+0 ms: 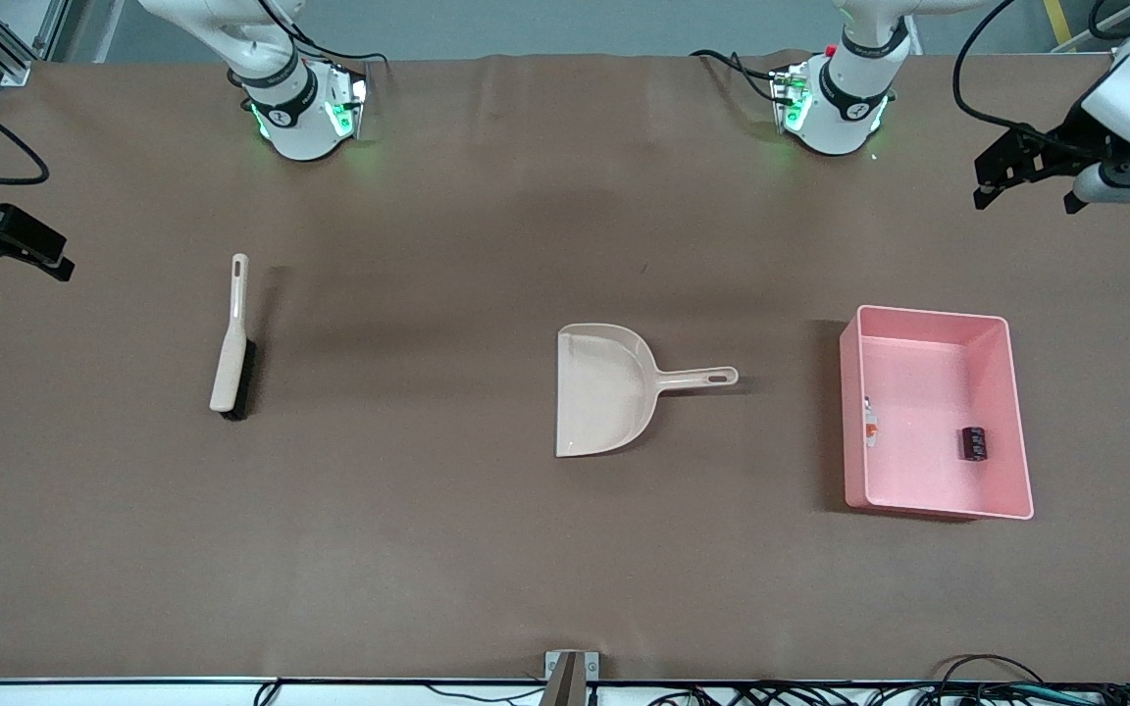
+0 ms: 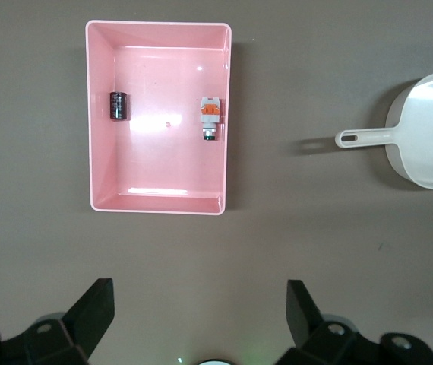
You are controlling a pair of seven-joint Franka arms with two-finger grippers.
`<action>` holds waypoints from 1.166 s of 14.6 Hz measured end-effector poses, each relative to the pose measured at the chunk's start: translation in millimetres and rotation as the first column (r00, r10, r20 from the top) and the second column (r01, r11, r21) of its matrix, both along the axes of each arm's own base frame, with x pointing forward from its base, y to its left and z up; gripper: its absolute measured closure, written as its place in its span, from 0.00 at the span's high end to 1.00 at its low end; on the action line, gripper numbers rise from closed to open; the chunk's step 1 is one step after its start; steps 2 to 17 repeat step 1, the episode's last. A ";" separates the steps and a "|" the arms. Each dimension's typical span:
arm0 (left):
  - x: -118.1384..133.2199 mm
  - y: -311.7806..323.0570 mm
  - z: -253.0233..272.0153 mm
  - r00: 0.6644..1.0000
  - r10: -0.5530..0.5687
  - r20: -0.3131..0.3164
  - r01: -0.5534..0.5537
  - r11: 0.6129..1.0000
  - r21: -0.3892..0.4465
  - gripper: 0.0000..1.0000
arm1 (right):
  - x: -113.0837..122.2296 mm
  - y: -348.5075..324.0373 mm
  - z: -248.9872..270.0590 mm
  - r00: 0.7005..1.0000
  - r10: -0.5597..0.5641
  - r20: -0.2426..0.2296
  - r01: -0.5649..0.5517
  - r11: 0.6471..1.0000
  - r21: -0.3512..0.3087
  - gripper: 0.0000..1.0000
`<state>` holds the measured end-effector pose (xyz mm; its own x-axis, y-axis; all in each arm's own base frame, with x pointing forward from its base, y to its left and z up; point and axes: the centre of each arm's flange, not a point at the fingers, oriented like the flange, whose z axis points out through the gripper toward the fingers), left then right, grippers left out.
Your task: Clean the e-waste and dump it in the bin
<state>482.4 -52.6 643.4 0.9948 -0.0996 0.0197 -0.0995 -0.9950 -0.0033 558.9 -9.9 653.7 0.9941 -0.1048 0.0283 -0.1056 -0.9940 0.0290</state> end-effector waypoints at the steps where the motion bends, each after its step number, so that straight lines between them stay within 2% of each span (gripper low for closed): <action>1: -1.1 1.3 1.1 1.000 -0.023 0.002 0.023 1.000 0.000 1.00 | 0.0 0.0 0.0 1.000 0.000 0.000 0.000 1.000 0.000 1.00; 17: -1.1 1.3 1.1 1.000 -0.023 0.002 0.023 1.000 0.000 1.00 | 0.0 0.0 0.0 1.000 0.000 0.000 0.000 1.000 0.000 1.00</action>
